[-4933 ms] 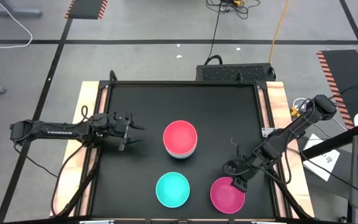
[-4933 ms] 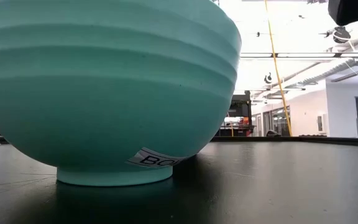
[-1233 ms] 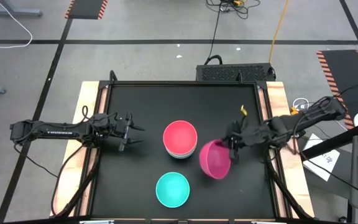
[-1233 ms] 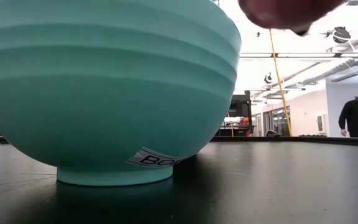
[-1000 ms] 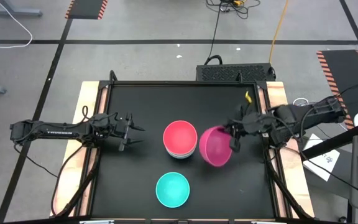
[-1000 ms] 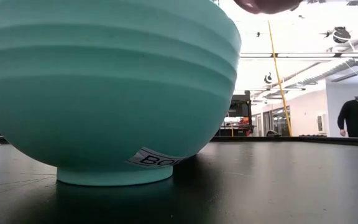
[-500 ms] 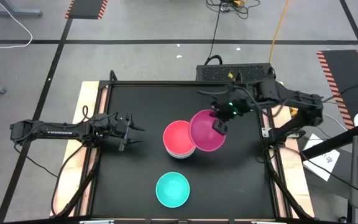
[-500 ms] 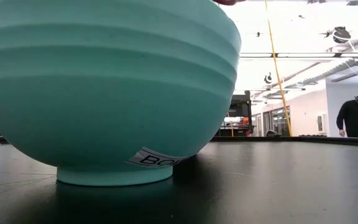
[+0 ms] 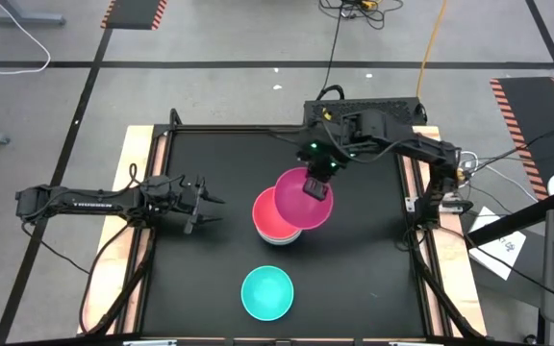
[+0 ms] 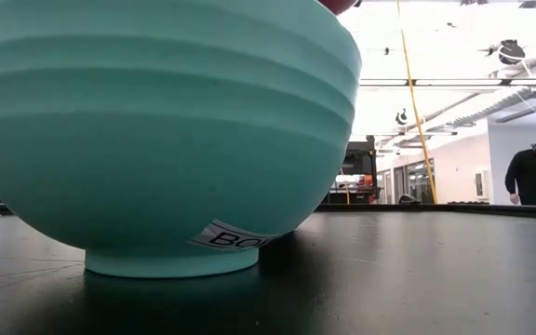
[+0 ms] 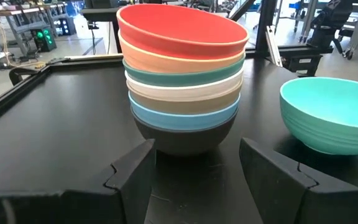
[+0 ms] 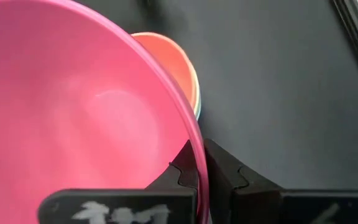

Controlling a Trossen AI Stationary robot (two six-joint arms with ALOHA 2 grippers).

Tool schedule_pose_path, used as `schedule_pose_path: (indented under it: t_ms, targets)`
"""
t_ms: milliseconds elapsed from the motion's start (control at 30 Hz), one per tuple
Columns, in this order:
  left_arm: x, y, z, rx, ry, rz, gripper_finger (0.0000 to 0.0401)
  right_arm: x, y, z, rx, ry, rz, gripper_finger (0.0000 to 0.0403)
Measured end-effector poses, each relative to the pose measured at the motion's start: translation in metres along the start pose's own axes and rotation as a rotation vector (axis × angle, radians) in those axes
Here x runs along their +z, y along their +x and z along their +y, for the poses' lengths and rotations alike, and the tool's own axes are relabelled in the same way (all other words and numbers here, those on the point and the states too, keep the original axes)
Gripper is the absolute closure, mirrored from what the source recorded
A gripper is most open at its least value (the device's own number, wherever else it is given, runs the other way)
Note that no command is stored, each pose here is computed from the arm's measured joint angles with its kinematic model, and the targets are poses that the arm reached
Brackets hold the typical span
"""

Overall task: Nest bowls inside each other
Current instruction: Stack the pink bowl on the red bowl

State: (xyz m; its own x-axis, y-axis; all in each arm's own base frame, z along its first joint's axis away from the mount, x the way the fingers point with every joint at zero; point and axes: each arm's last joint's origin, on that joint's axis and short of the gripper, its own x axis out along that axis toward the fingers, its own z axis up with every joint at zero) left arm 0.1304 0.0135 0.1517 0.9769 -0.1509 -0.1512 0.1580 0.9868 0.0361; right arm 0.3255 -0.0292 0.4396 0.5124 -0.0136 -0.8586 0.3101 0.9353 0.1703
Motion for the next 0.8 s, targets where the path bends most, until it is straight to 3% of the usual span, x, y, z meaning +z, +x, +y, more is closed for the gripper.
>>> schedule_pose_path:
  t_ms: [800]
  targets:
    - [0.0,0.0,0.0,0.0,0.013,-0.002,0.0164,0.031,0.067,-0.004,0.11,-0.069,0.041,0.0403]
